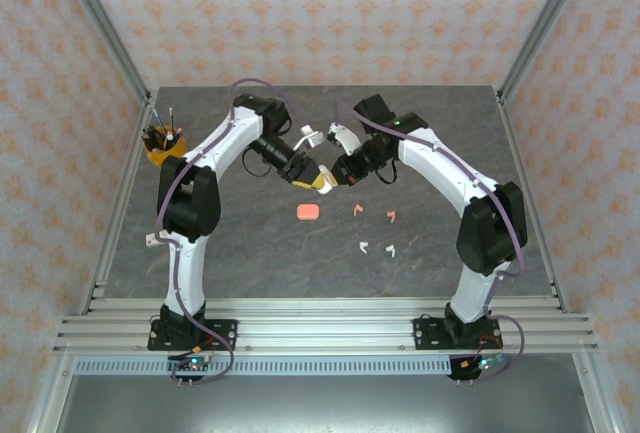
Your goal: Insert the wireless bluetooth earbuds into the charging case
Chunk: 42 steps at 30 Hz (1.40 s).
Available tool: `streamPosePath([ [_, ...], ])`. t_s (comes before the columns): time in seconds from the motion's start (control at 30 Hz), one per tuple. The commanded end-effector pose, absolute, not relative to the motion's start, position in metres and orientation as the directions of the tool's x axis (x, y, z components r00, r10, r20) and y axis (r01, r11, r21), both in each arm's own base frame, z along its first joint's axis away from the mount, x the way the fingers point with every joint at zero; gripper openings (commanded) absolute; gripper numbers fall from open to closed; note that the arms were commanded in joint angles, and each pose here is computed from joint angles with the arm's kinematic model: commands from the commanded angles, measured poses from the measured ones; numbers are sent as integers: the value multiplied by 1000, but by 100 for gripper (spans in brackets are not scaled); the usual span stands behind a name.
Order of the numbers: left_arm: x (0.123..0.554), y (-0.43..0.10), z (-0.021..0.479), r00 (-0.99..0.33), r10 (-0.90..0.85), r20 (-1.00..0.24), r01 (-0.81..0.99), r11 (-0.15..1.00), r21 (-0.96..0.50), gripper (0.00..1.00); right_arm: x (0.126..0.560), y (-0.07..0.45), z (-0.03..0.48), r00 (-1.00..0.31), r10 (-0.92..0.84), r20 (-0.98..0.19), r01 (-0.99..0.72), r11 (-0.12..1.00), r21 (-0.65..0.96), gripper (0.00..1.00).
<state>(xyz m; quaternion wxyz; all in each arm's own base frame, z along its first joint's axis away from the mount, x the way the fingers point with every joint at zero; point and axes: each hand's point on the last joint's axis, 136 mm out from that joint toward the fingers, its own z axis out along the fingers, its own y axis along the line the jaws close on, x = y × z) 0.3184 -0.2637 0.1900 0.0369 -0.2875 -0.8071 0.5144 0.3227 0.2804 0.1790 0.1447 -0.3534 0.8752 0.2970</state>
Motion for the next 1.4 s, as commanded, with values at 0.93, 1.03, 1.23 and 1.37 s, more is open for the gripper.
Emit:
streamPosePath([
  [0.93,322,-277,195,-839,475,-266,422,260,-868,26,329,284,189,-697,-517,-498,-713,571,405,0],
  [1.03,323,-276,197,-838,471,-276,431,259,-865,37,327,284,190,-697,-518,-496,-714,568,410,0],
  [1.23,329,-274,203,-840,456,-293,442,263,-858,42,324,283,187,-700,-521,-488,-711,566,416,0],
  [1.37,329,-274,204,-839,458,-294,444,263,-857,41,324,284,188,-700,-520,-489,-712,563,419,0],
])
